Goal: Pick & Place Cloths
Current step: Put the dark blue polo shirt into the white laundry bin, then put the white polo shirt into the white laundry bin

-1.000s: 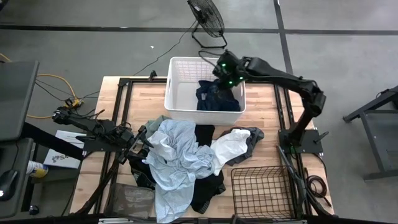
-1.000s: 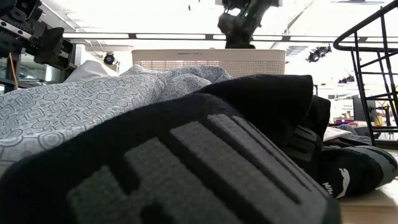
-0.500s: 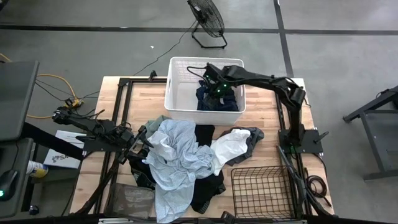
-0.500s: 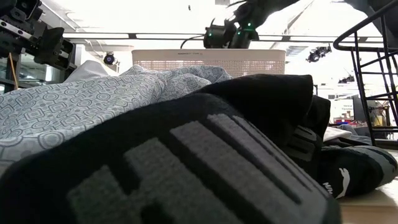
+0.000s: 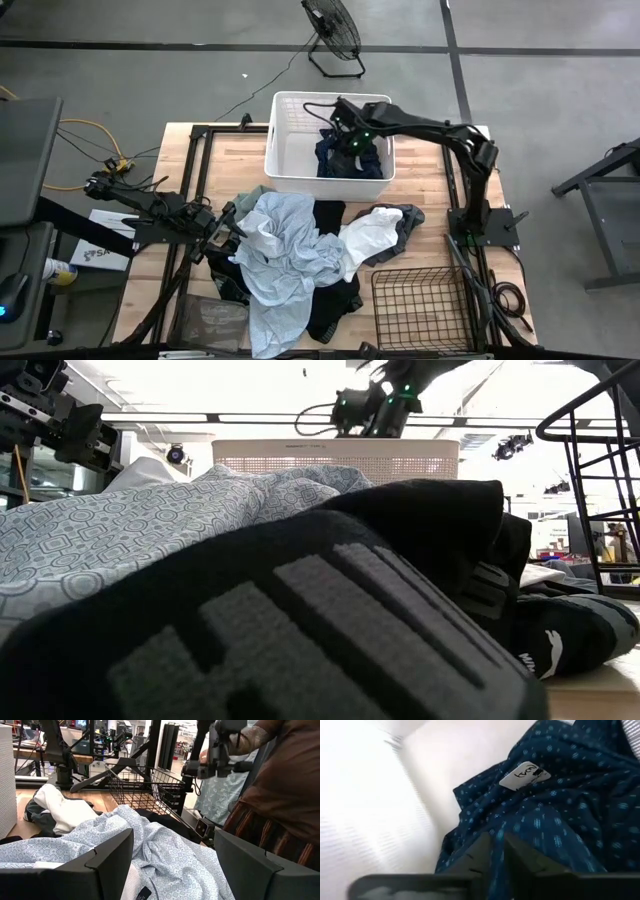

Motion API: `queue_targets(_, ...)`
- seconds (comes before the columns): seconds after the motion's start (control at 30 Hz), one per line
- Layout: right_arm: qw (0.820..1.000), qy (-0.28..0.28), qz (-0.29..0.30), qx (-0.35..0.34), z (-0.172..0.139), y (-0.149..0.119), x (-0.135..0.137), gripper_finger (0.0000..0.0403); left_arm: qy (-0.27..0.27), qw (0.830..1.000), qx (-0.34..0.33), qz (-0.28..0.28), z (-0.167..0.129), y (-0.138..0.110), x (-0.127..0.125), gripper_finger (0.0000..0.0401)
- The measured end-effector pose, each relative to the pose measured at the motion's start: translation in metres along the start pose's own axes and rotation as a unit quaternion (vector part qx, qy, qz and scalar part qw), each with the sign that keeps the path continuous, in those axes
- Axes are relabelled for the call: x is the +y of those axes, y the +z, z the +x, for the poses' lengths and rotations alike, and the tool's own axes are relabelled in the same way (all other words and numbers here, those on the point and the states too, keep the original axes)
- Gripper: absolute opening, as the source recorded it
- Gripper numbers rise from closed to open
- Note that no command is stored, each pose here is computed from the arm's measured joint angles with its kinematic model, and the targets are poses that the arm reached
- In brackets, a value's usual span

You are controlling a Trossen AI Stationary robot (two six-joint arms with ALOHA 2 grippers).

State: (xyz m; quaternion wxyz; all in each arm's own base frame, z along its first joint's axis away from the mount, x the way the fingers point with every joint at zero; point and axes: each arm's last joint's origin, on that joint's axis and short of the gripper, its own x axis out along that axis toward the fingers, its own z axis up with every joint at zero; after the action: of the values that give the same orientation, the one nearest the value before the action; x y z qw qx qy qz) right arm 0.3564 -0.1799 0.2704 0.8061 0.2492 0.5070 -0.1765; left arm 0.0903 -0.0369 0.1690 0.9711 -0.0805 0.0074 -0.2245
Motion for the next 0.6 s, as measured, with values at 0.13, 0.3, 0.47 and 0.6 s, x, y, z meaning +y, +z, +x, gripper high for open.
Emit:
queue_targets(0.13,1.000,0.004,-0.006,-0.024,-0.021,-0.002,0.003,0.0114,0.000,1.000,0.000,0.000,0.000,0.000,0.000,0.0273)
queue_targets(0.3,0.999,0.004,-0.014,-0.043,-0.043,-0.006,0.006,0.0213,0.023,1.000,-0.007,0.000,0.000,0.001,0.001,0.0273)
queue_targets(0.47,0.997,0.009,-0.021,-0.070,-0.070,-0.012,0.010,0.0287,0.063,0.998,-0.020,0.000,0.000,0.002,0.003,0.0273)
queue_targets(0.6,0.995,0.012,-0.025,-0.093,-0.097,-0.020,0.013,0.0315,0.072,0.996,-0.059,0.000,-0.001,0.010,0.003,0.0273)
